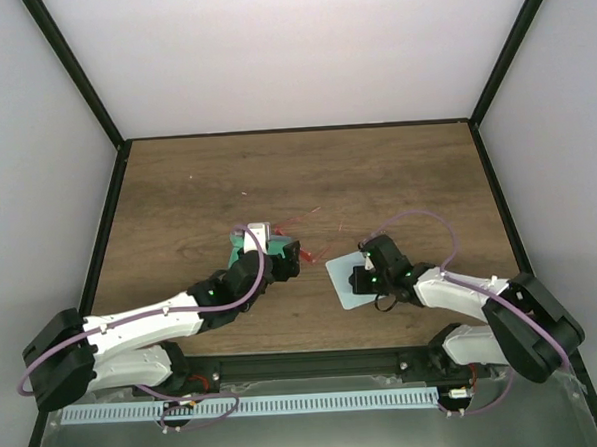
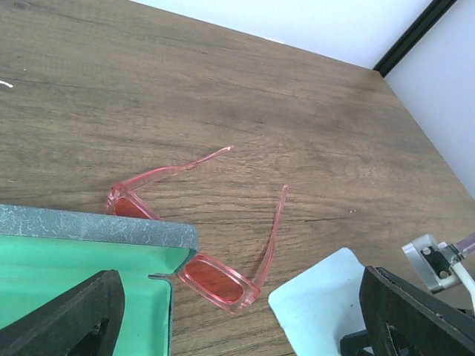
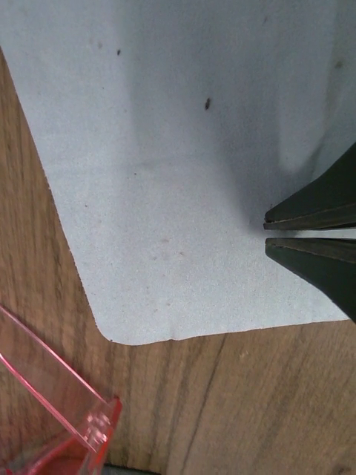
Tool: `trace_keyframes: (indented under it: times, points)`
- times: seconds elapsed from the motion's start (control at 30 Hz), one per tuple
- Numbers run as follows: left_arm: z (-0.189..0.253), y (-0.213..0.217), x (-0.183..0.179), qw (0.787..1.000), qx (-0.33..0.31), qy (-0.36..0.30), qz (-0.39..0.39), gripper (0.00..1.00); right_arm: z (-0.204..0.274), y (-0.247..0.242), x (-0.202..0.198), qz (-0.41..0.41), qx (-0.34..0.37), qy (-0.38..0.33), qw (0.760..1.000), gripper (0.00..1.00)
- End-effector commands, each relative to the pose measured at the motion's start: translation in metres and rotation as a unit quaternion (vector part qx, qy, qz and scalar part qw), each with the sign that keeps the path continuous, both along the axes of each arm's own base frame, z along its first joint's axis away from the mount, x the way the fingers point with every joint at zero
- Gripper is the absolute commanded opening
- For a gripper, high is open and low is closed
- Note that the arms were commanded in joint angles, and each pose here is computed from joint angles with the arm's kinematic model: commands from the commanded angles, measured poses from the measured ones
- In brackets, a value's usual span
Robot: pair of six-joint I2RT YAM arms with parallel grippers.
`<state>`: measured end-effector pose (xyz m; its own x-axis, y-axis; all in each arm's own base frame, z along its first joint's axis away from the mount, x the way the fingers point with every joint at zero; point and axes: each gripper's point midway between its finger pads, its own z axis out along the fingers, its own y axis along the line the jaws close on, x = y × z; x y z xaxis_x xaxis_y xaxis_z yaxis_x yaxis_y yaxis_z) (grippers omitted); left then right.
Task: Organize the sunglasses
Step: Adjust the glasses cleaning cloth at the center of the board.
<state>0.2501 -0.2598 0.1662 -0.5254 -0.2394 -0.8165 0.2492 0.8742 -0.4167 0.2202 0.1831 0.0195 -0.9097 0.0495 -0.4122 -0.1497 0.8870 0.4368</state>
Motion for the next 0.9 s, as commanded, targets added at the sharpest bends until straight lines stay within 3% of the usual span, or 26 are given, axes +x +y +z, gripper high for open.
trace_keyframes:
  times: [0.0,0.27,0.57,0.87]
  points:
    - [0.005,0.003,0.0,1.0,-0.005,-0.003,0.005,0.89,-0.001,0.013,-0.009,0.01,0.003,0.019,1.0,0.06]
    - [0.006,0.002,-0.001,1.0,-0.007,-0.003,0.003,0.89,0.011,0.03,0.001,0.005,0.015,0.013,1.0,0.06]
    - [0.007,0.002,-0.001,1.0,-0.008,-0.003,0.002,0.89,0.056,-0.005,0.001,-0.041,-0.014,-0.064,0.997,0.07]
    - [0.0,0.0,0.001,1.0,0.002,0.002,0.003,0.89,0.021,-0.012,-0.022,-0.026,-0.02,-0.024,0.999,0.09]
